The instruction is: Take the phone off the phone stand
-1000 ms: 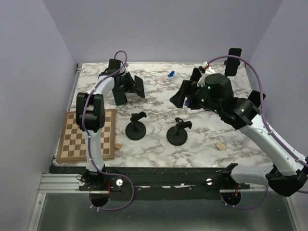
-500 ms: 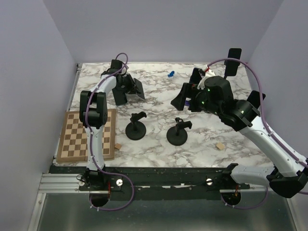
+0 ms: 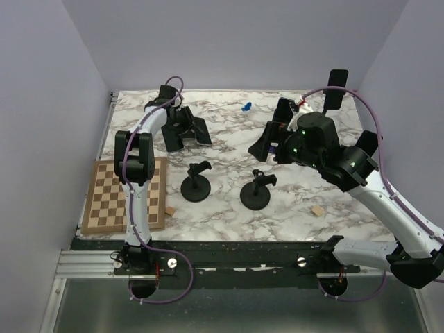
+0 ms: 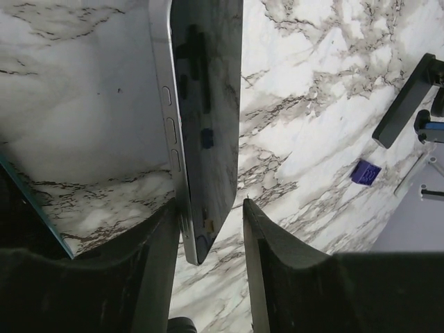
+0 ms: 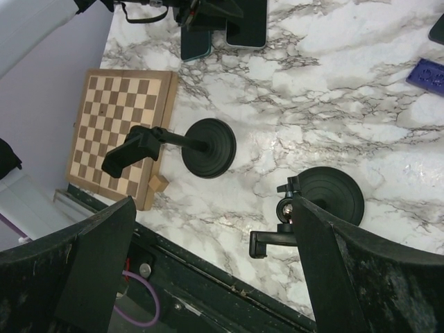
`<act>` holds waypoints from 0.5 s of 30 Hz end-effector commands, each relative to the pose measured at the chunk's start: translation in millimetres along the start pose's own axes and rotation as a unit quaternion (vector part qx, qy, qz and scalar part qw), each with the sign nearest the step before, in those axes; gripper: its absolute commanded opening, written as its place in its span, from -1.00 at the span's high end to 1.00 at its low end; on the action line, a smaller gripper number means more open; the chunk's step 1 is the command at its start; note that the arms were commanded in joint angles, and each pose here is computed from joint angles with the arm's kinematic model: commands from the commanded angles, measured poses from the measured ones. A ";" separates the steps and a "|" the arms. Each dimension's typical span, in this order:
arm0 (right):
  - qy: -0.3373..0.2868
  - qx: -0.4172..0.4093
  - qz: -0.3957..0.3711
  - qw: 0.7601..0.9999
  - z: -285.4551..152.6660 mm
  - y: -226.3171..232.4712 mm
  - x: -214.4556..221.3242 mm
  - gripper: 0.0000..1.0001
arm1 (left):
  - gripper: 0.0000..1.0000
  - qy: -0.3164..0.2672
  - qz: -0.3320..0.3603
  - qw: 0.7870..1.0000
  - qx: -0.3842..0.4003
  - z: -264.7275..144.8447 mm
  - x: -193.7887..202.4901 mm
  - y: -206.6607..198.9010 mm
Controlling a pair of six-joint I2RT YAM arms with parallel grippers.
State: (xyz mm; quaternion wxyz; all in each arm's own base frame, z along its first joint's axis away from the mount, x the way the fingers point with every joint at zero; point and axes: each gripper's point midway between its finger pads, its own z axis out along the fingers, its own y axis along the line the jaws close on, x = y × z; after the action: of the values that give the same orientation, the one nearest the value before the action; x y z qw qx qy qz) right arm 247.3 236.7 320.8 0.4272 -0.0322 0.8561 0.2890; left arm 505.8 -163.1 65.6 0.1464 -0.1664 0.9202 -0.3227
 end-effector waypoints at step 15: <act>0.073 0.121 -0.042 0.989 5.6 -63.1 52.2 -1.00 | -0.15 -0.157 0.120 0.980 -0.009 -168.6 -13.8 -53.1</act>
State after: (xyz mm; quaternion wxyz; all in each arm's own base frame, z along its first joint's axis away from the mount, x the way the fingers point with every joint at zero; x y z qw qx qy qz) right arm 240.3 212.9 274.1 0.3916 -0.0365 0.8948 0.2114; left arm 493.4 -116.5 168.8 0.2613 -0.1275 0.9176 -0.2710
